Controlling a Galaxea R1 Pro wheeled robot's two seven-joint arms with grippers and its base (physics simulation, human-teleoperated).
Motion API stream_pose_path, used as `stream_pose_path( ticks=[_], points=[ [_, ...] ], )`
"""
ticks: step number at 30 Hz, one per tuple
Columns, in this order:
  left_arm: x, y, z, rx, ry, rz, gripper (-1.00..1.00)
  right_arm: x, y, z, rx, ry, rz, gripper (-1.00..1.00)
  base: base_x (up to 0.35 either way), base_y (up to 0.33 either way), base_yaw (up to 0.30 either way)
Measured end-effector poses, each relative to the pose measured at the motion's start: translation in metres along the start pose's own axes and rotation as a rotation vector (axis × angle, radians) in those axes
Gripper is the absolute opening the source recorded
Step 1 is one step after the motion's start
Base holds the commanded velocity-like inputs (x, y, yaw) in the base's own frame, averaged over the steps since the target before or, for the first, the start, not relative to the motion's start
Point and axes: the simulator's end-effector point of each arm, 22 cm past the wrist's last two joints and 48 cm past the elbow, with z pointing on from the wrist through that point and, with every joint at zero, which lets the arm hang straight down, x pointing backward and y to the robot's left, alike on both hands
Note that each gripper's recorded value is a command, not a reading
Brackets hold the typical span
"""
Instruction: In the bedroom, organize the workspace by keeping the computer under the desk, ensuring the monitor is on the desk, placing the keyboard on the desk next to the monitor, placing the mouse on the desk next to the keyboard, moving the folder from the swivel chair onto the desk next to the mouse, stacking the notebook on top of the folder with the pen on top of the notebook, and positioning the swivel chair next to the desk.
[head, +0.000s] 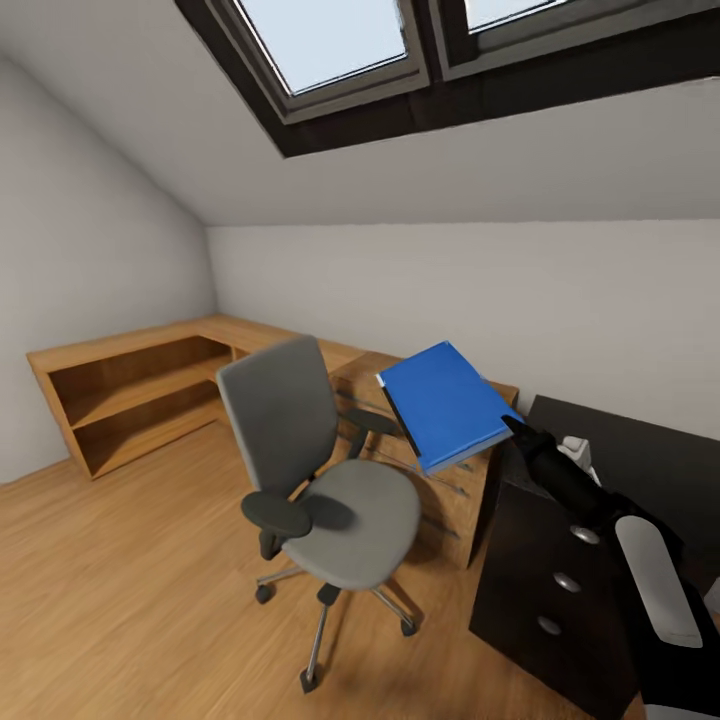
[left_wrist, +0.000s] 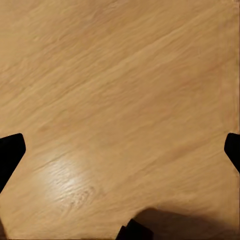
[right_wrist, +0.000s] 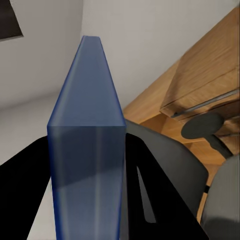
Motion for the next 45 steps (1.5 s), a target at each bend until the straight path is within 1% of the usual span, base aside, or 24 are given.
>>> stream_pose_path(
  ticks=[3, 5, 8, 9, 10, 12, 13, 14, 18, 19, 20, 21, 22, 26, 27, 32, 38, 45],
  points=[
    [0.012, 0.005, -0.002, 0.01, 0.03, 0.014, 1.0, -0.003, 0.004, 0.001, 0.003, 0.0, 0.0, -1.0, -0.003, 0.0, -0.279],
    [0.03, 0.014, -0.003, 0.019, 0.066, 0.03, 1.0, -0.005, 0.006, 0.002, 0.005, -0.001, -0.001, -1.0, -0.001, 0.0, -0.29],
    [0.034, 0.017, -0.006, 0.039, 0.072, 0.032, 1.0, -0.008, 0.01, 0.003, 0.005, -0.003, -0.001, -1.0, 0.0, 0.0, -0.294],
    [0.027, 0.02, -0.006, 0.046, 0.028, 0.017, 1.0, -0.009, 0.012, 0.003, 0.006, -0.004, -0.001, -1.0, 0.0, 0.0, -0.296],
    [0.023, 0.021, -0.008, 0.047, 0.009, 0.011, 1.0, -0.01, 0.013, 0.003, 0.006, -0.004, -0.001, -1.0, 0.0, 0.0, -0.296],
    [0.013, 0.028, -0.011, 0.045, -0.069, -0.006, 1.0, -0.013, 0.016, 0.004, 0.007, -0.006, 0.0, -1.0, 0.0, 0.0, -0.296],
    [0.01, 0.029, -0.013, 0.046, -0.089, -0.009, 1.0, -0.014, 0.017, 0.004, 0.007, -0.008, 0.0, -1.0, 0.0, 0.0, -0.296],
    [0.006, 0.03, -0.016, 0.053, -0.123, -0.014, 1.0, -0.018, 0.018, 0.003, 0.01, -0.014, 0.001, -1.0, 0.0, 0.0, -0.296],
    [-0.008, 0.028, -0.026, 0.078, -0.198, -0.029, 1.0, -0.029, 0.02, 0.001, 0.017, -0.032, 0.007, -1.0, 0.0, 0.0, -0.297],
    [-0.013, 0.029, -0.029, 0.08, -0.225, -0.036, 1.0, -0.031, 0.02, 0.001, 0.018, -0.035, 0.008, -1.0, 0.0, 0.0, -0.297],
    [-0.016, 0.029, -0.031, 0.079, -0.237, -0.039, 1.0, -0.032, 0.022, 0.001, 0.018, -0.035, 0.009, -1.0, 0.0, 0.0, -0.296],
    [-0.019, 0.029, -0.036, 0.075, -0.271, -0.048, 1.0, -0.034, 0.023, 0.001, 0.018, -0.037, 0.009, -1.0, 0.0, 0.0, -0.296],
    [-0.018, 0.026, -0.041, 0.076, -0.287, -0.054, 1.0, -0.035, 0.025, 0.001, 0.019, -0.038, 0.009, -1.0, 0.0, 0.0, -0.297],
    [-0.019, 0.019, -0.052, 0.081, -0.306, -0.066, 1.0, -0.039, 0.029, 0.002, 0.022, -0.04, 0.011, -1.0, 0.0, 0.0, -0.297],
    [-0.02, 0.017, -0.055, 0.084, -0.309, -0.067, 1.0, -0.039, 0.027, 0.003, 0.029, -0.038, 0.014, -1.0, 0.0, 0.0, -0.296],
    [-0.018, 0.016, -0.056, 0.083, -0.309, -0.071, 1.0, -0.035, 0.014, 0.004, 0.052, -0.029, 0.031, -1.0, 0.0, 0.0, -0.297],
    [-0.017, 0.018, -0.056, 0.078, -0.307, -0.071, 1.0, -0.043, 0.005, 0.0, 0.071, -0.048, 0.043, -1.0, 0.0, 0.0, -0.297],
    [-0.017, 0.017, -0.056, 0.081, -0.307, -0.072, 1.0, -0.044, 0.003, 0.0, 0.075, -0.051, 0.047, -1.0, 0.0, 0.0, -0.297]
  ],
)
